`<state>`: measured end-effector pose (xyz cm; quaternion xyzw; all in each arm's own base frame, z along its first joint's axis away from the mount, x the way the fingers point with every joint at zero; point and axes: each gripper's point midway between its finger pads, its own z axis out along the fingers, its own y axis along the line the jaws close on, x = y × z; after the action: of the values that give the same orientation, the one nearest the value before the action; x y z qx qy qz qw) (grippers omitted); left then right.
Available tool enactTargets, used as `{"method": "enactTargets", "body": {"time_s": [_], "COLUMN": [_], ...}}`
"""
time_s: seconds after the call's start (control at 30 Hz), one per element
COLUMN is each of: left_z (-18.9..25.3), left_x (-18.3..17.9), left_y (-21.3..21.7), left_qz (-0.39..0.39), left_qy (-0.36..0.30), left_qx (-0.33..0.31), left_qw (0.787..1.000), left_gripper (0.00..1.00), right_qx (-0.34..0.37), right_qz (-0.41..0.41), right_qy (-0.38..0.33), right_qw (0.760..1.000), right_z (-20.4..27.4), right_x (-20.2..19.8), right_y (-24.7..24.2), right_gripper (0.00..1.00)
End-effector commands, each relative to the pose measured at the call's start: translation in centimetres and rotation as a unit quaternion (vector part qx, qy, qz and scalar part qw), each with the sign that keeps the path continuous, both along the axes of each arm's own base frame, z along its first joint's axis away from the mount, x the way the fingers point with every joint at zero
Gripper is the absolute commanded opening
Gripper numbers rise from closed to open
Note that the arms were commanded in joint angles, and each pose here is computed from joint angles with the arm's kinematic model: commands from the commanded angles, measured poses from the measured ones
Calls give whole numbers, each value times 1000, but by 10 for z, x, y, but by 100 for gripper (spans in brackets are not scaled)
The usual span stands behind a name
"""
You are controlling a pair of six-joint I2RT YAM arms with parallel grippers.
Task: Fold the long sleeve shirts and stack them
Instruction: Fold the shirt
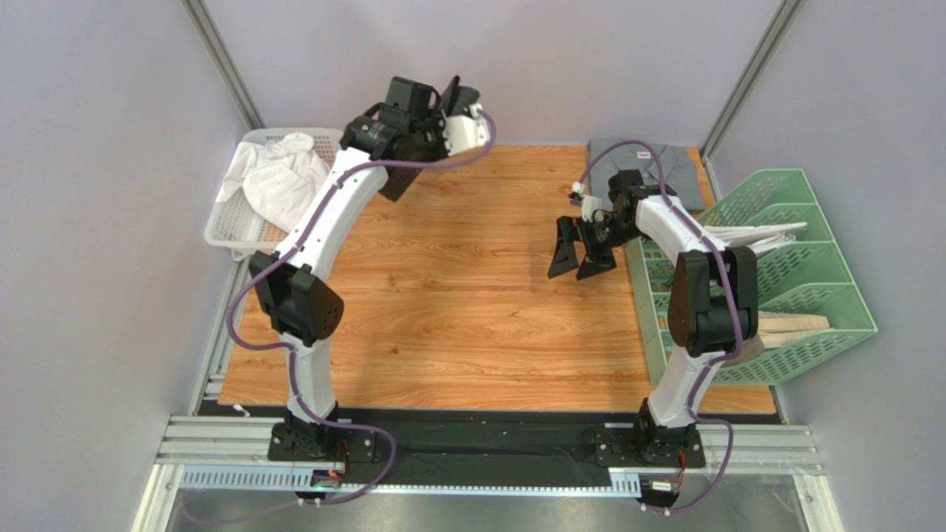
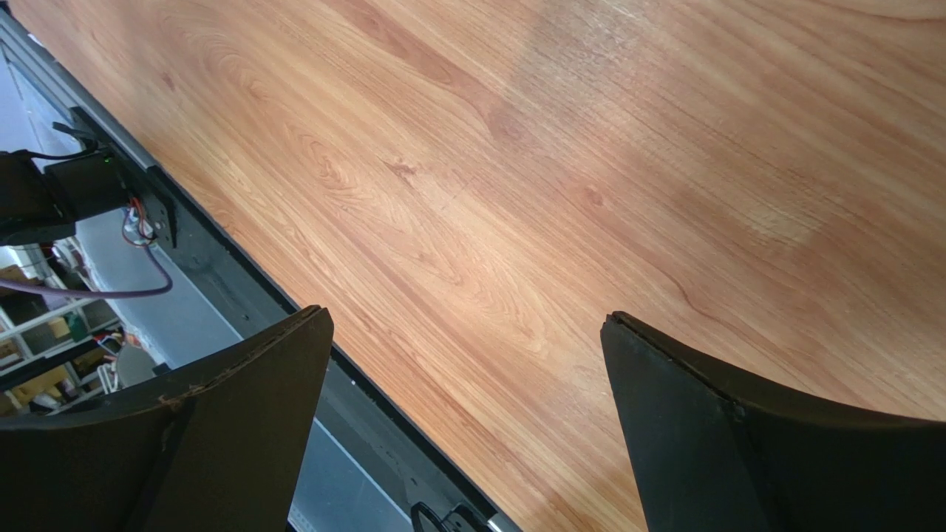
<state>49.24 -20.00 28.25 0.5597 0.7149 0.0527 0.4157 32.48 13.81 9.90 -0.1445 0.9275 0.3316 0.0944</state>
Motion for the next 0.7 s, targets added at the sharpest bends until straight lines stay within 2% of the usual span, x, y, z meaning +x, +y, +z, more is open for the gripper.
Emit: {"method": "enactTargets", "body": {"time_s": [0.0, 0.07, 0.1, 0.13, 0.17, 0.2, 0.27, 0.37, 0.43, 0.53, 0.57, 0.6, 0.67], "left_z": [-17, -34, -75, -90, -129, -149, -193, -235, -247, -239, -236, -219, -204], "left_x": [-13, -26, -43, -53, -78, -95, -137, -189, -216, -239, -247, -251, -268], "left_y": [-19, -34, -33, -37, -42, -45, -52, -60, -64, -69, -71, -74, -77], "left_qz": [-145, -160, -168, -163, -176, -150, -154, -140, -126, -119, -128, -133, -163], "left_qy": [-106, -117, -76, -65, -25, 7, 66, 139, 179, 225, 238, 229, 241], "left_qx": [229, 252, 264, 261, 267, 244, 232, 216, 201, 156, 141, 118, 85], "left_qw": [957, 947, 947, 949, 947, 958, 958, 956, 955, 954, 953, 957, 953], "left_gripper": [0, 0, 0, 0, 0, 0, 0, 0, 0, 33, 52, 64, 68], "right_qx": [28, 29, 30, 30, 29, 30, 31, 33, 39, 55, 55, 53, 51], "right_qz": [-12, -17, -19, -23, -26, -29, -34, -32, -20, 4, 9, 19, 36], "right_qy": [-21, -22, -23, -23, -24, -26, -26, -26, -39, -56, -61, -72, -92], "right_qw": [999, 999, 999, 999, 999, 999, 999, 999, 998, 997, 997, 996, 994], "right_z": [20, 23, 24, 24, 26, 28, 30, 37, 44, 56, 58, 59, 64], "right_x": [2, 2, 2, 3, 1, 1, 0, -4, -3, 3, 6, 11, 30], "right_y": [5, 3, 2, 0, -2, -4, -9, -11, -10, -4, -3, -2, 9], "right_gripper": [100, 100, 100, 100, 100, 100, 100, 100, 100, 100, 100, 100, 100]}}
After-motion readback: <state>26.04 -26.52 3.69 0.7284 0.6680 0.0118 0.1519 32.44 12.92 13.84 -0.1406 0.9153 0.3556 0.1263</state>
